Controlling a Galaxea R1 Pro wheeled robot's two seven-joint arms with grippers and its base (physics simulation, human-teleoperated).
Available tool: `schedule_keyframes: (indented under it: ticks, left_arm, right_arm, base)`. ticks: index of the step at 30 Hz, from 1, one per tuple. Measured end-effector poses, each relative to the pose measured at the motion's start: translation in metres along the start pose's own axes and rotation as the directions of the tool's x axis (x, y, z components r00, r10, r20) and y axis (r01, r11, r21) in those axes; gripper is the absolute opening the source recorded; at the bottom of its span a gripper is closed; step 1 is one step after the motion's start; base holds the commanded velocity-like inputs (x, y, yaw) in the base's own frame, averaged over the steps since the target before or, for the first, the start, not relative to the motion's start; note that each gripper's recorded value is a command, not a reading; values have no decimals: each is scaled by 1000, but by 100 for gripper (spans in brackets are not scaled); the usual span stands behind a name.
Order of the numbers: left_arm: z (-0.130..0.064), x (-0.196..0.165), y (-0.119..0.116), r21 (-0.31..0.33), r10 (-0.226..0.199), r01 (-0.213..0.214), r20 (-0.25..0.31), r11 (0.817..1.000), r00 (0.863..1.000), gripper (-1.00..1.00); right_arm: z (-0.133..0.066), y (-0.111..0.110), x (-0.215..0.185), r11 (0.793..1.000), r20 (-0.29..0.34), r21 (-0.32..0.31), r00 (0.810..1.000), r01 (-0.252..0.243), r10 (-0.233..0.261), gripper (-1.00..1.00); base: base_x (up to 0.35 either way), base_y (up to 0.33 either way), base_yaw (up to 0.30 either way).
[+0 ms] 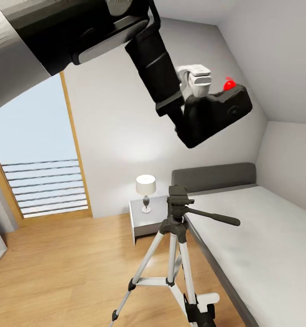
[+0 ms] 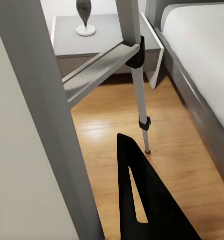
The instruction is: Attach the digital camera to the camera tripod in the bedroom.
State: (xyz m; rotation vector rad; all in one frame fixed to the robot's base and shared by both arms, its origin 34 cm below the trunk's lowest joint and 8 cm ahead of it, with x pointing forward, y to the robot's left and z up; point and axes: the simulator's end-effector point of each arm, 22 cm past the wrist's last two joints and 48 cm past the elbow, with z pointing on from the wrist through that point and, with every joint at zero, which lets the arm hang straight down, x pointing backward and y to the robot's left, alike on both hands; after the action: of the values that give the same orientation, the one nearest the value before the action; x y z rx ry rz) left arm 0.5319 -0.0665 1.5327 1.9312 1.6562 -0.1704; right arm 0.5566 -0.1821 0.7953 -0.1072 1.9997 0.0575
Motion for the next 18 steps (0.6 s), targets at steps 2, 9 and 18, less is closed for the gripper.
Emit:
schedule_keyframes:
  ticks: [2,9,18]
  left_arm:
    - [3,10,-30,99,98,-93,-54,991,994,-100]
    - [25,61,-18,60,161,-151,-265,987,951,-100]
    - [38,79,-14,65,157,-143,-343,988,926,-100]
  right_arm:
    - [0,0,0,1000,0,0,1000,-1,1,-100]
    - [0,1,0,1000,1,1,1000,-4,4,-100]
    - [0,1,-1,1000,0,2,1000,-6,6,-100]
  base:
    - [0,0,0]
    - [0,0,0]
    - [0,0,0]
